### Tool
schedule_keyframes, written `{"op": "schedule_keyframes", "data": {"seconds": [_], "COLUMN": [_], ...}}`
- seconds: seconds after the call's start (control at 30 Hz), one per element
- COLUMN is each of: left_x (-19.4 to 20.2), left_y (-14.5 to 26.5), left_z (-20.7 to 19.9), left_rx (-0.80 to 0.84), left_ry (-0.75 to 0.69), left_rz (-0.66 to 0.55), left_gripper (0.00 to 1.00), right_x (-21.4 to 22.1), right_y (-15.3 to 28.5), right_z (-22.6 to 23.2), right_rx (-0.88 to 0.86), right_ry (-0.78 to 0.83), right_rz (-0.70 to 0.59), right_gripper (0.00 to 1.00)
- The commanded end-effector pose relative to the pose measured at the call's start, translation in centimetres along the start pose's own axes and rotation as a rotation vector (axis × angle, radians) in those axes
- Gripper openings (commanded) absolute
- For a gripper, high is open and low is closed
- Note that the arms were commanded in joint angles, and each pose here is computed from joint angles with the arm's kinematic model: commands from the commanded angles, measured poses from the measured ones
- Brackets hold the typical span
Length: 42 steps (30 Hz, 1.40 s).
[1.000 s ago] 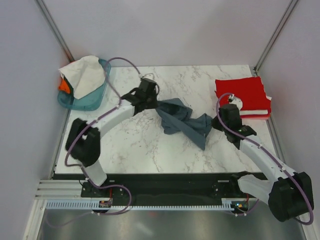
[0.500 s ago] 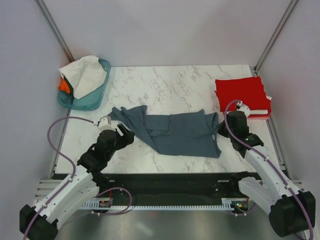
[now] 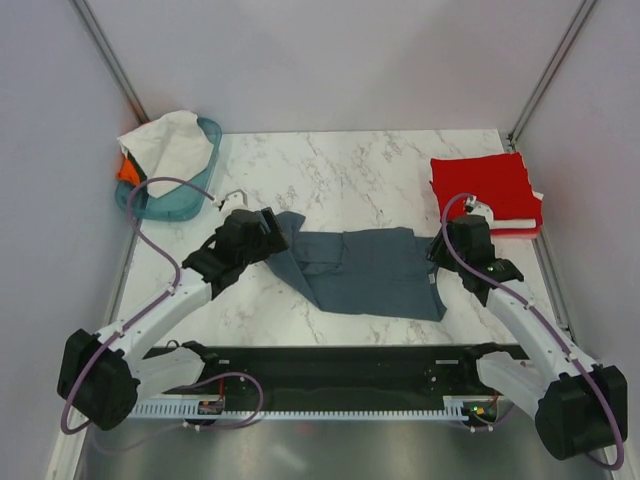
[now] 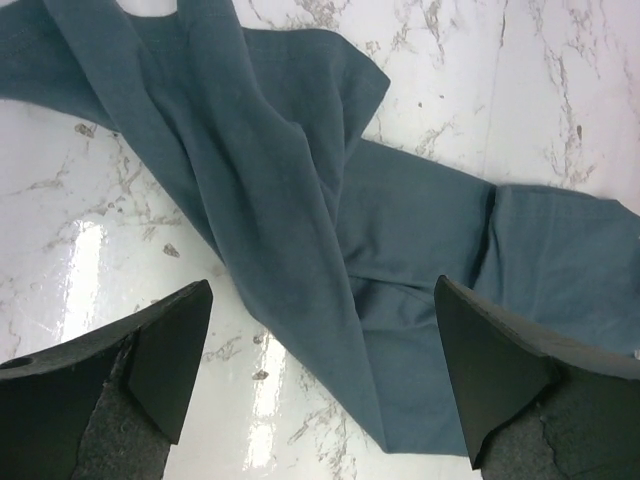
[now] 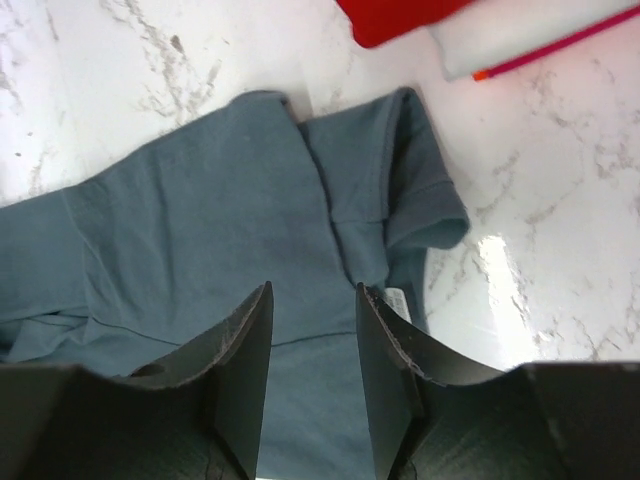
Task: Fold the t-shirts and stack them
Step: Flatten the tshirt out
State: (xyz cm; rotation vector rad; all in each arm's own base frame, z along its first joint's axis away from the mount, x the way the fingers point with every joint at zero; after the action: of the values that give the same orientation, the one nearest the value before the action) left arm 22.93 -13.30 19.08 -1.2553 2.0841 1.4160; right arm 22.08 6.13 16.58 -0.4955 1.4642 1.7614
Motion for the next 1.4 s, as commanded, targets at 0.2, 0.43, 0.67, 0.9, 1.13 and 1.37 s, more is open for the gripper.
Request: {"op": "schedule_keyframes", "data": {"seconds": [0.2,0.43,0.67,0.9,1.13,1.37], "left_x": [-4.1,-4.5,-4.8,-4.2,-3.9,-4.0], "left_y": [-1.9,-2.4,-2.4,-2.8,-3.6,-5.0], "left_z": [-1.1,-0.3,0.3,0.8,0.9,0.7], "left_rx": [0.037,0.001,0.017,0.014,0.01,-0.025], "left_ry": [0.093,0.082,0.096,0.093,0.092,0.068], "left_rz": [-0.053,-0.074,-0.097,-0.087,-0.075,-0.042], "left_gripper": [1.0,1.0,1.0,1.0,1.0,1.0], "right_x": [-4.0,-5.0,-4.1,-4.4,-5.0,-6.0], "right_y": [-5.1,-9.5,-13.3,-15.5,-14.8,-12.4], "right_z": [3.2,4.0,3.9,4.5,5.2,5.8], "right_rx": [-0.045,0.012,0.073,0.071,0.032,-0.035], "right_ry": [0.041,0.031,0.037,0.039,0.055,0.041], "right_rz": [0.032,0.046,0.074,0.054,0.013,-0.023], "right_gripper": [0.4,0.44,0.48,0.43,0.07,0.0]}}
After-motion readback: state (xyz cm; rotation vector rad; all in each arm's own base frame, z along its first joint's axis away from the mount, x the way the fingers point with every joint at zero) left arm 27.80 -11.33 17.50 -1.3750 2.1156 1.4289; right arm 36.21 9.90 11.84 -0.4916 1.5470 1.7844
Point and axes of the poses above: each gripper's point midway between its finger pads, its own y axis back along the fingers, its own z axis along the line the jaws close on, x = y × z, the point moved 8 cm from there along y, back along the fingers, and after that the axes turned 6 degrees about y, right-handed, at the moved point
